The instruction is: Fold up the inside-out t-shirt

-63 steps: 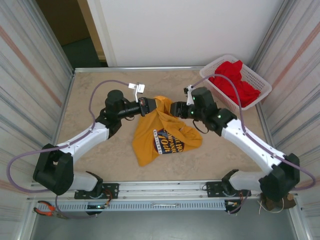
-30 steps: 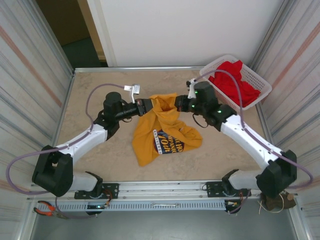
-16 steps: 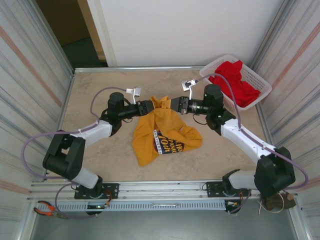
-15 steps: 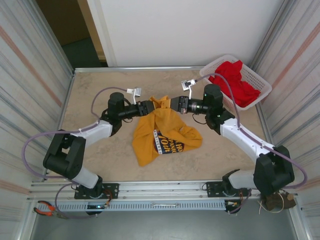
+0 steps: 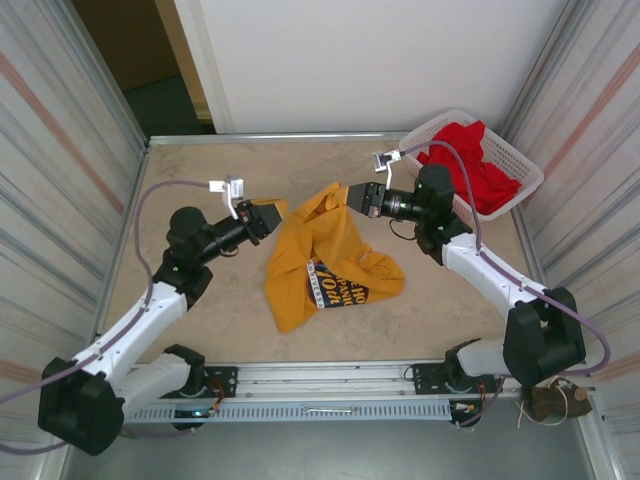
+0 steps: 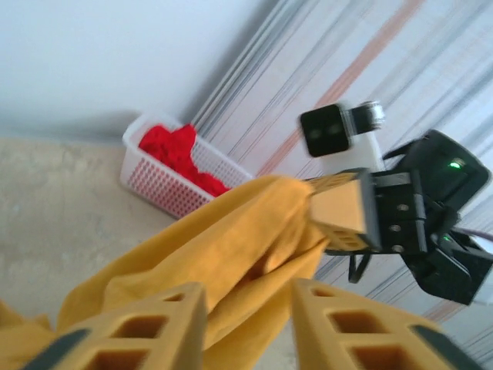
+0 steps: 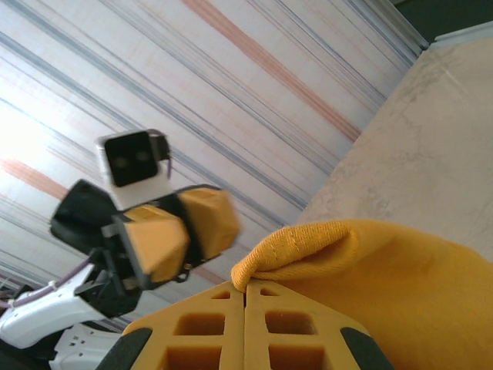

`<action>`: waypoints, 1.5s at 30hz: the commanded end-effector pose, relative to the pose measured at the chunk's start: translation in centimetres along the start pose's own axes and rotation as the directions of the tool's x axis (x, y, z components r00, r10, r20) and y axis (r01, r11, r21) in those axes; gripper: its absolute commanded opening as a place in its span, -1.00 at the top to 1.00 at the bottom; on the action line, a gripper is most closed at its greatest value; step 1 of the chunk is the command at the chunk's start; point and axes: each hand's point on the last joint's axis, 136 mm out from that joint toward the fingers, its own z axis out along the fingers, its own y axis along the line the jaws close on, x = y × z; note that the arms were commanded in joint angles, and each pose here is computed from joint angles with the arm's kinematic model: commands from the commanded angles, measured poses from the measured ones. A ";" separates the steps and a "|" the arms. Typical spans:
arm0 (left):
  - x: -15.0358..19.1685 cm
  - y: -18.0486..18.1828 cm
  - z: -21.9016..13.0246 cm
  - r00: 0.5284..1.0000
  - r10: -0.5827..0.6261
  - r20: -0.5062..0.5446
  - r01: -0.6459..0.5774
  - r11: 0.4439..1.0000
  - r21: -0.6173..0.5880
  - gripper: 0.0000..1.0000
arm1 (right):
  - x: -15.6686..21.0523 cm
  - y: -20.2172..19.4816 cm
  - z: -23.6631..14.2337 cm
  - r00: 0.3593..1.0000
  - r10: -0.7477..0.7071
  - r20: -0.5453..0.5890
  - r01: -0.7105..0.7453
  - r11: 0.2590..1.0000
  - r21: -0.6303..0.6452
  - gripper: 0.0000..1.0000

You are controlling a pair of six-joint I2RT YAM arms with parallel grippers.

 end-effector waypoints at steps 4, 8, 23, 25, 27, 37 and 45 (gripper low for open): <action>0.6 -5.9 2.9 0.988 0.124 -0.088 -0.105 0.975 0.198 0.57 | -0.5 1.0 -0.3 1.000 -0.005 0.021 0.005 1.000 -0.004 1.00; 2.6 -5.7 5.4 0.982 0.114 -0.147 -0.081 0.973 0.215 0.55 | -0.3 1.1 -0.4 1.000 -0.005 0.015 0.005 1.000 -0.004 1.00; 3.9 -1.5 8.9 0.988 0.060 -0.140 -0.040 0.989 0.141 0.30 | 0.0 2.0 -0.7 1.000 -0.025 0.016 0.025 1.000 -0.001 1.00; 3.6 -2.0 9.0 0.988 0.065 -0.139 -0.041 0.984 0.173 0.26 | 0.0 1.9 -0.7 1.000 -0.024 0.017 0.024 1.000 0.003 1.00; 3.4 -2.8 9.1 0.988 0.067 -0.136 -0.037 0.976 0.215 0.22 | 0.0 1.6 -0.6 1.000 -0.018 0.018 0.018 1.000 0.008 1.00; 2.5 -3.2 9.0 0.991 0.012 -0.136 0.020 0.973 0.230 1.00 | -0.5 -0.7 -1.2 0.999 0.021 0.044 -0.025 0.995 0.094 0.30; -0.7 -3.6 8.8 0.966 -0.106 -0.238 0.136 0.984 0.114 1.00 | 4.7 -5.0 -4.1 0.999 -0.039 0.025 0.027 0.926 0.376 -0.60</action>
